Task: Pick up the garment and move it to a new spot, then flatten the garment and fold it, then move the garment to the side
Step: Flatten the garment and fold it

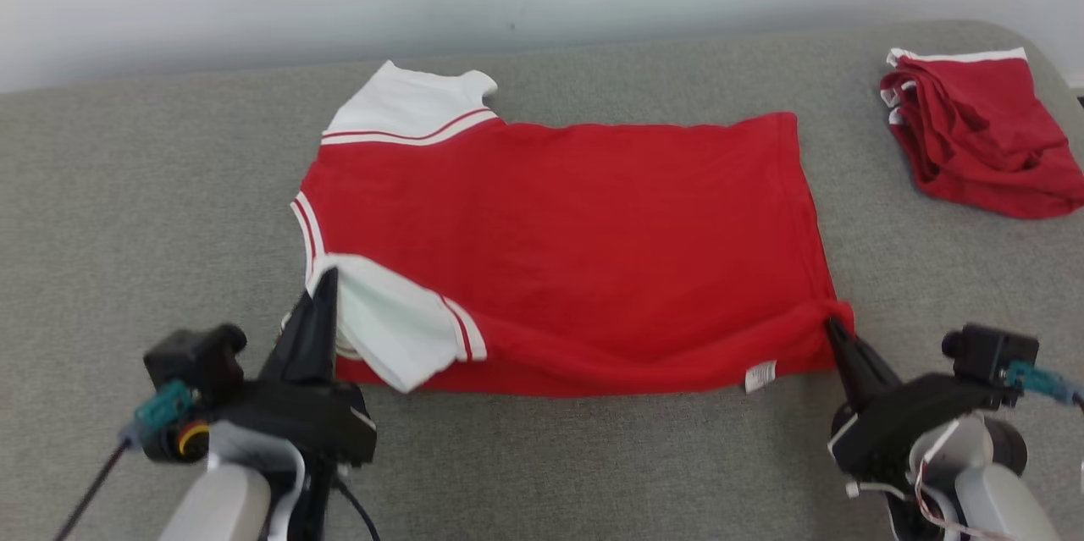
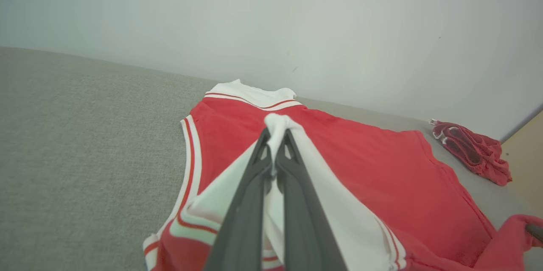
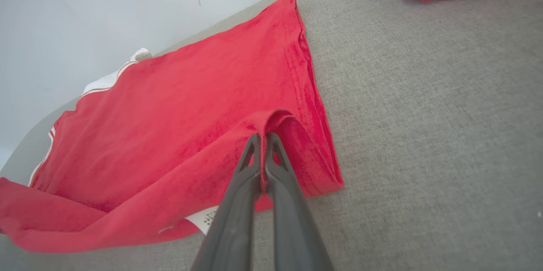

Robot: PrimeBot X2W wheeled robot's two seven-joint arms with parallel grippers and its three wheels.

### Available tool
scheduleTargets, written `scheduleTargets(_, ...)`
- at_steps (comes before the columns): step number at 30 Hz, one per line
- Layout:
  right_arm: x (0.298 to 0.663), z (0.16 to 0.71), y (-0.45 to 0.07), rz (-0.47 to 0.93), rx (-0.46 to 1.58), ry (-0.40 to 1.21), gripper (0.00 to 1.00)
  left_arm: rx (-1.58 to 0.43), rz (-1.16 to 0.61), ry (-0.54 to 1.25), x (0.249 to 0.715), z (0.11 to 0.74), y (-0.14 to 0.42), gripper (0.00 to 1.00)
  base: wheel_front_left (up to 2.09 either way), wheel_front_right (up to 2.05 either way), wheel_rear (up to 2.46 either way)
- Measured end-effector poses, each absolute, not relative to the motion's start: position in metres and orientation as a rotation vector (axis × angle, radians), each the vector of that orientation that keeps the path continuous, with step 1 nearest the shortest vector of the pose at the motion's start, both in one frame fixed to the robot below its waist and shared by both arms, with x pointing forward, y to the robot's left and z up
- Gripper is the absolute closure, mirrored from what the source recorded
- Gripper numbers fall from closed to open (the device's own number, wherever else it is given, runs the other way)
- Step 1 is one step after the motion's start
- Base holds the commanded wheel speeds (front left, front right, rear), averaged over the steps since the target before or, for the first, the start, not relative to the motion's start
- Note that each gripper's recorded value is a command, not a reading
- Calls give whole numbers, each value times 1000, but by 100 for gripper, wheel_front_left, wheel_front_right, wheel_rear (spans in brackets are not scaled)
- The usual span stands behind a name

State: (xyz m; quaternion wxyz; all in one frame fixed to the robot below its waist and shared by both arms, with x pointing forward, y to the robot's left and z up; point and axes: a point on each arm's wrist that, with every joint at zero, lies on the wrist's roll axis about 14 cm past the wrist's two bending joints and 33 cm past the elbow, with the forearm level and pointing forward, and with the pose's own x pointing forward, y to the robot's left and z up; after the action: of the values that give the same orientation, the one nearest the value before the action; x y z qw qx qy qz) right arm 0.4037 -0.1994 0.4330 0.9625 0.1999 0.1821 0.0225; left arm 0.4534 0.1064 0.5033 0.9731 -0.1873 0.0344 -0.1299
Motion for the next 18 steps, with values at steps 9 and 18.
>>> scheduleTargets(9,444,438,-211,18,413,359,100,-321,-287,134,498,484,103,100,0,0,0)
scheduleTargets(18,456,446,-219,17,337,279,0,-300,-266,115,509,478,107,0,0,0,0)
